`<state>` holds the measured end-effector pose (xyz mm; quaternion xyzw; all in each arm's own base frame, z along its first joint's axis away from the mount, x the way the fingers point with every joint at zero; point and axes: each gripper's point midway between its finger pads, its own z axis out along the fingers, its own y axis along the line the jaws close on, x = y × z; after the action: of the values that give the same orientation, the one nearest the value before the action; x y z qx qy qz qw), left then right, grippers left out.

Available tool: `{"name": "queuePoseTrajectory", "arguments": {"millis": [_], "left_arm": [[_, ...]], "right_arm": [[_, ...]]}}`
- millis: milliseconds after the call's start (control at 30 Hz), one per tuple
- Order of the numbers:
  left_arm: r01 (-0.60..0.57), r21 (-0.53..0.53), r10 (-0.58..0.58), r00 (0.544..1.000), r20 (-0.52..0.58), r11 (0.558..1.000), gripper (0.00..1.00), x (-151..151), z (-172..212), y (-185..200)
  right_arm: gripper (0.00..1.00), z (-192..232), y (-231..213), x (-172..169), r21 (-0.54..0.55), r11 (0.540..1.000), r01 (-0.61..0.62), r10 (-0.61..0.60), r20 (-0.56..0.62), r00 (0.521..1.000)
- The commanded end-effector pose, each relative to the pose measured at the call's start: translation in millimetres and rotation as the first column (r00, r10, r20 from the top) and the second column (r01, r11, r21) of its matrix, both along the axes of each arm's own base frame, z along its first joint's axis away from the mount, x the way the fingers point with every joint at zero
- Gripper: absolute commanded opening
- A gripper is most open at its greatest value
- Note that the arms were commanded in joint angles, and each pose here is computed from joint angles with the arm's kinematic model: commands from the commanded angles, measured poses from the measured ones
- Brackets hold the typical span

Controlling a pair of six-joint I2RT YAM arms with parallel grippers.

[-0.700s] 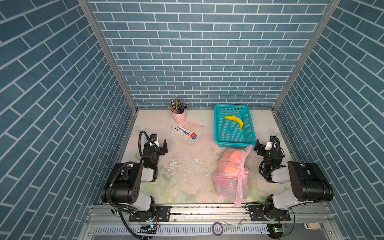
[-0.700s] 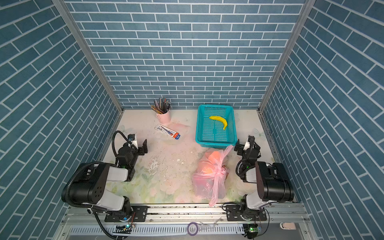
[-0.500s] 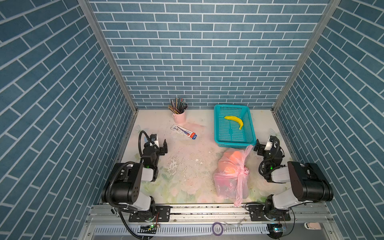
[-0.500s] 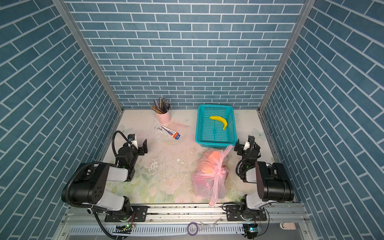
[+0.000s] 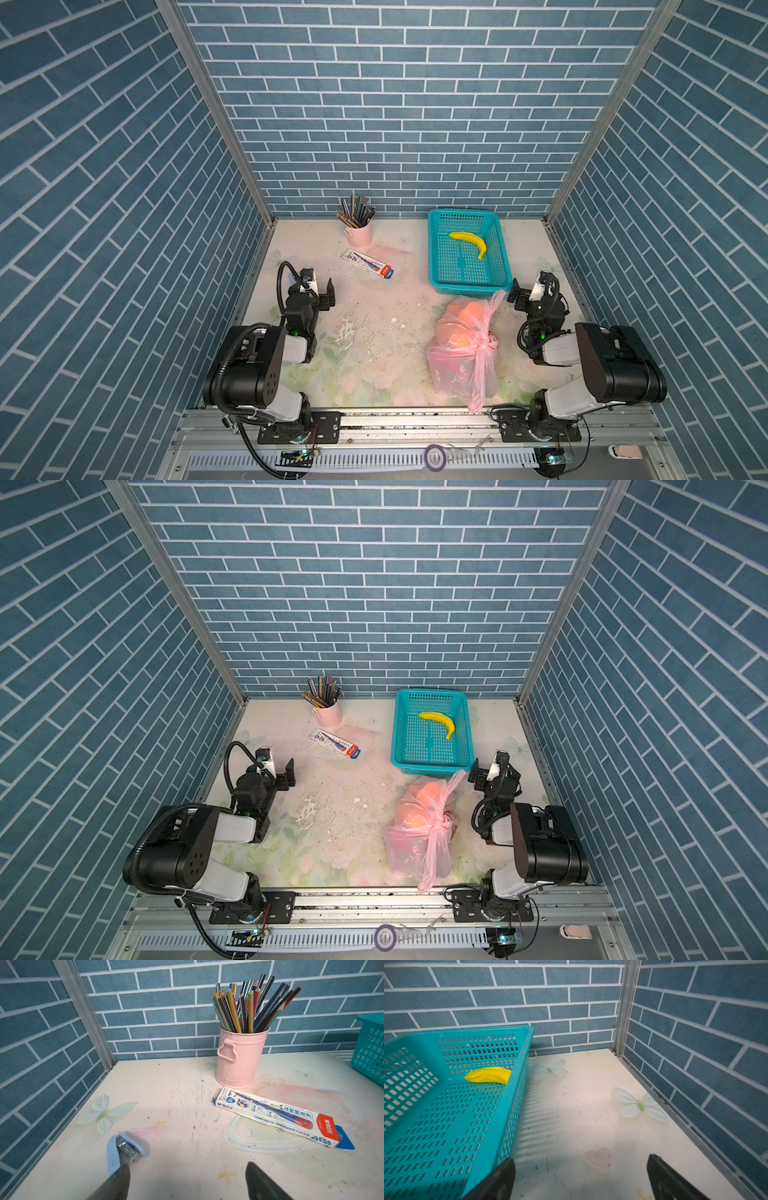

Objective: Untie the knot of the plastic bag and take out the fruit

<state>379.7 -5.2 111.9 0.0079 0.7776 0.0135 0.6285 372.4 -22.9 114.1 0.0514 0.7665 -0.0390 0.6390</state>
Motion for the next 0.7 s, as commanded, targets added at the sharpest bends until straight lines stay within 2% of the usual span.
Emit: {"name": "queuePoseTrajectory", "arguments": {"millis": [0, 200, 400, 500, 667], "left_arm": [[0.005, 0.007, -0.005, 0.999, 0.034, 1.000, 0.87, 4, 10, -2], [0.005, 0.009, -0.006, 0.999, 0.038, 1.000, 0.87, 3, 11, -3], [-0.030, 0.029, 0.028, 0.998, 0.062, 0.999, 0.87, -2, 25, -2], [-0.064, 0.051, 0.060, 0.995, 0.075, 0.997, 0.87, -4, 45, -3], [-0.073, 0.023, 0.069, 0.990, 0.127, 0.997, 0.87, -11, 89, -17]], "right_arm": [[0.99, 4, 2, 2, -0.027, 1.000, -0.010, 0.011, 0.012, 1.000], [0.99, 8, 3, -4, -0.029, 0.999, -0.018, 0.019, 0.038, 0.999], [0.98, 34, 2, -22, -0.036, 0.999, -0.007, 0.011, 0.104, 0.995], [0.97, 49, -1, -28, 0.018, 1.000, 0.019, -0.021, 0.078, 0.997], [0.93, 71, 4, -40, 0.192, 0.981, 0.022, -0.024, 0.008, 1.000]]}}
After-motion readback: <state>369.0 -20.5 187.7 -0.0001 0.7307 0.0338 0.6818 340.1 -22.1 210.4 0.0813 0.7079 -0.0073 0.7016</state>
